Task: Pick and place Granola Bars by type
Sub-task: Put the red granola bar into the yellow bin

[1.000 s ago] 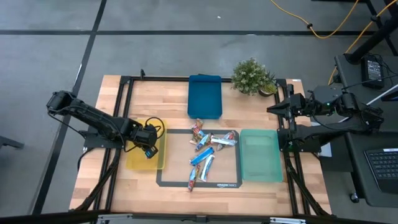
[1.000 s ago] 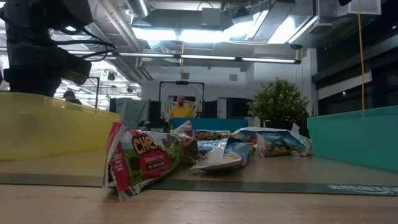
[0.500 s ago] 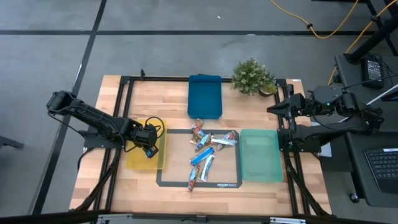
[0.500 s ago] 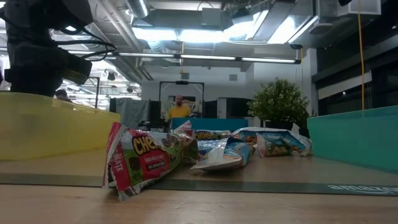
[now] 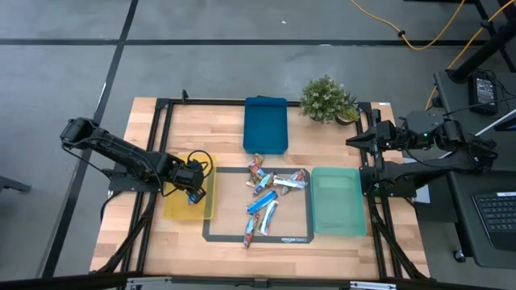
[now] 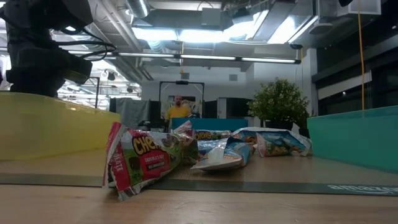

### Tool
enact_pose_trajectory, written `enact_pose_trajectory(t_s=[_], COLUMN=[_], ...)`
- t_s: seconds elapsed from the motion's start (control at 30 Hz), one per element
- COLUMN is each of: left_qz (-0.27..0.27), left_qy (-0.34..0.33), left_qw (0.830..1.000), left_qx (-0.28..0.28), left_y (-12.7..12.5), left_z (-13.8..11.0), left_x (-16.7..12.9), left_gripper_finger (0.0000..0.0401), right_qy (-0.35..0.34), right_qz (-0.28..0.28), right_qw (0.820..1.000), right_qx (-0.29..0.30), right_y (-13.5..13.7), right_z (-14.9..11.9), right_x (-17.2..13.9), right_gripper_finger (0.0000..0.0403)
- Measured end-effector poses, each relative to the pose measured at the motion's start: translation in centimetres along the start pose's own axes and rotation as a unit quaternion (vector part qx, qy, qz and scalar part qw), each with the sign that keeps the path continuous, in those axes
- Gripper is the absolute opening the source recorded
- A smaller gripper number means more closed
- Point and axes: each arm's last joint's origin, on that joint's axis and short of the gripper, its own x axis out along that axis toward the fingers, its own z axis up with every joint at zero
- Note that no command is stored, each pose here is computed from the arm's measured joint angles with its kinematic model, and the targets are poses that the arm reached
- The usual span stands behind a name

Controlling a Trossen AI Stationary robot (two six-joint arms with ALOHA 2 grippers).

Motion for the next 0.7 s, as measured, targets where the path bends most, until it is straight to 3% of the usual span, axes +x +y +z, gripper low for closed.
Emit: enact_pose_trajectory(t_s=[0.37,0.57,0.7], left_qz=[-0.023,-0.068,-0.112], left_qy=[-0.051,-0.113,-0.171], left_qw=[0.998,0.989,0.972], left_qx=[0.018,0.069,0.115], left_y=[-1.6,-4.1,-6.0], left_z=[1.2,3.0,4.3], left_x=[-1.8,-5.2,-8.3], left_gripper_finger=[0.0141,0.0141,0.0141], right_qy=[0.000,0.000,0.000], right_qz=[0.000,0.000,0.000], right_qw=[1.000,1.000,1.000], right_qx=[0.000,0.000,0.000], right_y=[0.0,0.0,0.0], right_z=[0.0,0.0,0.0], right_x=[0.0,0.0,0.0], right_gripper_finger=[0.0034,0.0034,0.0034])
